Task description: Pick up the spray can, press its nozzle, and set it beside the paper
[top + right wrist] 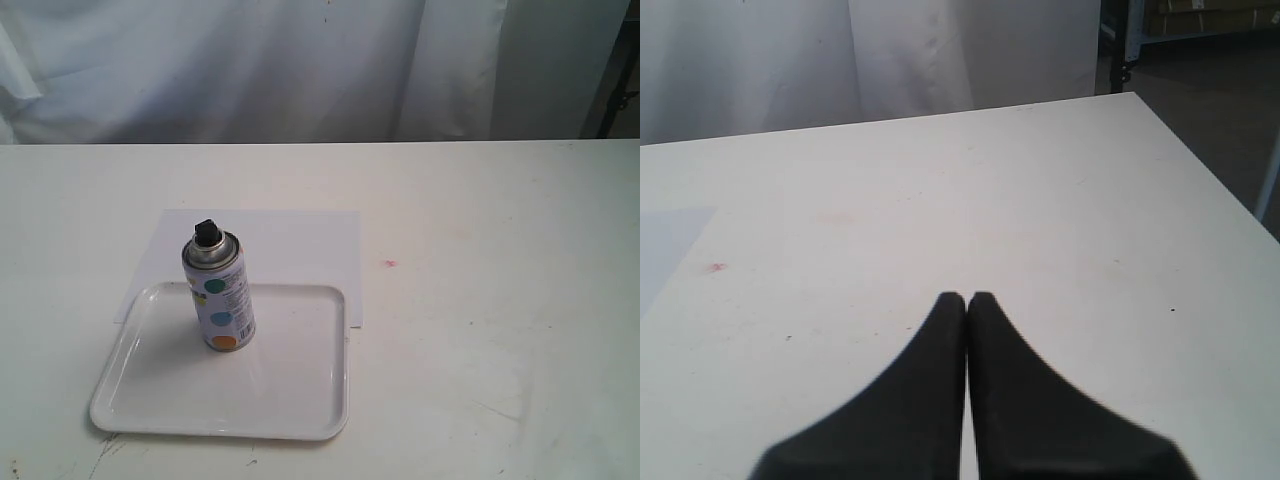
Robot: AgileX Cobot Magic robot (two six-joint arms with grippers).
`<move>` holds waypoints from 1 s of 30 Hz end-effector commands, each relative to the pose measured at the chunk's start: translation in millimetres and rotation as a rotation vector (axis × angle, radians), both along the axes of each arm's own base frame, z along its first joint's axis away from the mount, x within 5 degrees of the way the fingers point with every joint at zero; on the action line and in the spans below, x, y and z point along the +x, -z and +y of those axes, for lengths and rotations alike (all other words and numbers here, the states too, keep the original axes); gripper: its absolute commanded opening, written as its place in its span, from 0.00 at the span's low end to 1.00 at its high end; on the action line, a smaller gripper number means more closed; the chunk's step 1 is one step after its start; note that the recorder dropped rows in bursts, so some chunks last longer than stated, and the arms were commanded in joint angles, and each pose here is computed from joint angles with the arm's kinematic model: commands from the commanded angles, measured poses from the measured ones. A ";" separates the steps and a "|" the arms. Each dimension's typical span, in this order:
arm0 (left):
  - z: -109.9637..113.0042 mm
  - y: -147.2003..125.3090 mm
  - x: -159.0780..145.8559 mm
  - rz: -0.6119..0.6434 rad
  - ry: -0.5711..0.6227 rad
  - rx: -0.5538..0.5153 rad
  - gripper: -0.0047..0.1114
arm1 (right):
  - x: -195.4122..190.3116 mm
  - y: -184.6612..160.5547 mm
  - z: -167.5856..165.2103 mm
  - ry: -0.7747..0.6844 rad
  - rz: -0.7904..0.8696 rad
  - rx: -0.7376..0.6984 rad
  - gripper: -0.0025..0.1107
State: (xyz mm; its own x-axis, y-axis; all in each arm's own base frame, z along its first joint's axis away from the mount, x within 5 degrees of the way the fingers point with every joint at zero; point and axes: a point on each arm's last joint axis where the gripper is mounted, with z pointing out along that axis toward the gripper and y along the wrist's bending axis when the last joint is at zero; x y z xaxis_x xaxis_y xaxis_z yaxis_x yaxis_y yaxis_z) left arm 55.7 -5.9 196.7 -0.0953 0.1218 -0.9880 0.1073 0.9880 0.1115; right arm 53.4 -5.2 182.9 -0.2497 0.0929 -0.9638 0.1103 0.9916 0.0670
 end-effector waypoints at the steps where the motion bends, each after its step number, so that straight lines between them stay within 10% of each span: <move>1: 3.7 9.7 -1.1 0.097 -0.064 -0.035 0.04 | -0.2 0.9 -0.2 0.002 -0.001 -0.007 0.02; 30: 5.5 11.9 -1.6 0.124 -0.111 -0.088 0.04 | -0.2 0.9 -0.2 0.002 -0.001 -0.007 0.02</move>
State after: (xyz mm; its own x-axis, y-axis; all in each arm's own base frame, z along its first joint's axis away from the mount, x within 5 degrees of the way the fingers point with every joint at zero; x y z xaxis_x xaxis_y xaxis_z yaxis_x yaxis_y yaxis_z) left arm 54.2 -0.3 185.9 -0.2257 0.0359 -0.9735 0.0088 0.9994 0.0348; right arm 53.4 -5.2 182.9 -0.2497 0.0929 -0.9638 0.1103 0.9916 0.0670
